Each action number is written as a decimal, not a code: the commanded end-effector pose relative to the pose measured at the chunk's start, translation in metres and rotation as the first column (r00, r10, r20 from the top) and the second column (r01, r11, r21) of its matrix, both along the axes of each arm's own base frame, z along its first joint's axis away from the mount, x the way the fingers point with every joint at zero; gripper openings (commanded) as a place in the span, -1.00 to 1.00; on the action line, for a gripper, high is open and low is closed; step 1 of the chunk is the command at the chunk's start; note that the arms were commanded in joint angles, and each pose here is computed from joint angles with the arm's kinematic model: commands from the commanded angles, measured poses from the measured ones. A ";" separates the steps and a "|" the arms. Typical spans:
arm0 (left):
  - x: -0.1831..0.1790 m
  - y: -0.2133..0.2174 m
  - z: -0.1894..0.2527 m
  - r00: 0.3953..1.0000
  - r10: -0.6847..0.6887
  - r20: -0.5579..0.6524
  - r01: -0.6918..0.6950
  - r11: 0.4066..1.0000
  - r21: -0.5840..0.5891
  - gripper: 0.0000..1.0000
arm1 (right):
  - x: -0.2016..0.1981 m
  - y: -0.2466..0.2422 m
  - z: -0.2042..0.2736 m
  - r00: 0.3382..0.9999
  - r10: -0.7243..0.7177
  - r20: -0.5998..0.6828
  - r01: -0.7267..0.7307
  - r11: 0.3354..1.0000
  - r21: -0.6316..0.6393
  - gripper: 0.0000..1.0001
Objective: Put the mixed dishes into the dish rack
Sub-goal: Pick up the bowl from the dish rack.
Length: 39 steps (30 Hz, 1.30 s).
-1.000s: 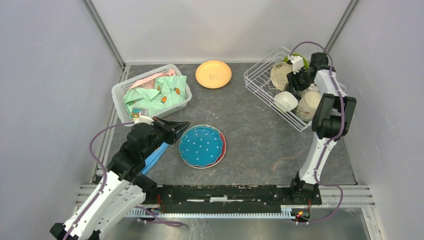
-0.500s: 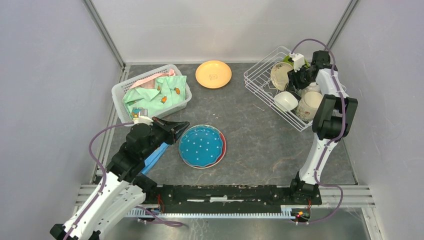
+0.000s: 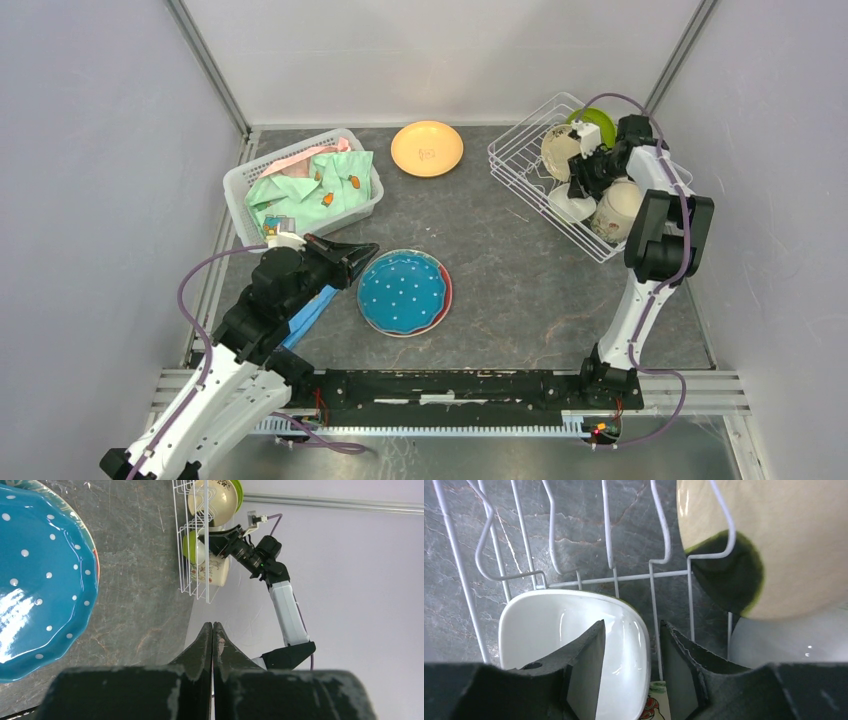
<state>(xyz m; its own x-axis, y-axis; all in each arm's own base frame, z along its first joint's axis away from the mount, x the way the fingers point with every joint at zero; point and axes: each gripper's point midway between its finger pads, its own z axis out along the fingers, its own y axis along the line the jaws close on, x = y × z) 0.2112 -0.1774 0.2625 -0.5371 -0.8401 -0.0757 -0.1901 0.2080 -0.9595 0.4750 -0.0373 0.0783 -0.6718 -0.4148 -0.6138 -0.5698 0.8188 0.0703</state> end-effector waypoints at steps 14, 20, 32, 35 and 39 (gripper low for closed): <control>0.003 0.006 0.011 0.999 0.044 0.024 -0.043 0.999 -0.027 -0.96 | 0.016 -0.005 0.079 0.962 -0.028 0.273 0.049 0.996 -0.072 -0.99; 0.006 0.005 0.008 0.999 0.049 0.013 -0.049 0.999 -0.018 -0.96 | 0.019 -0.017 0.115 0.867 -0.104 0.488 0.226 0.954 -0.198 -1.00; 0.001 0.005 0.015 0.999 0.033 0.030 -0.032 0.999 -0.035 -0.96 | 0.006 -0.033 0.194 0.610 -0.231 0.758 0.496 0.858 -0.137 -0.99; 0.001 0.008 0.017 0.998 0.045 0.039 -0.044 0.998 -0.037 -0.96 | 0.002 -0.039 0.196 0.544 -0.247 0.802 0.574 0.807 -0.141 -1.00; -0.001 0.010 0.021 0.997 0.052 0.055 -0.049 0.998 -0.046 -0.96 | -0.006 -0.047 0.199 0.443 -0.227 0.867 0.675 0.721 -0.156 -1.00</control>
<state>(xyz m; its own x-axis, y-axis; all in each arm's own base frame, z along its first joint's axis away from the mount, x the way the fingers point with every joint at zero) 0.2105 -0.1718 0.2693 -0.5146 -0.8535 -0.0823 -0.1685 0.1948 -0.9663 0.4729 -0.0663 0.2333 -0.3035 -0.5141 -0.8022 0.0128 0.8396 -0.5430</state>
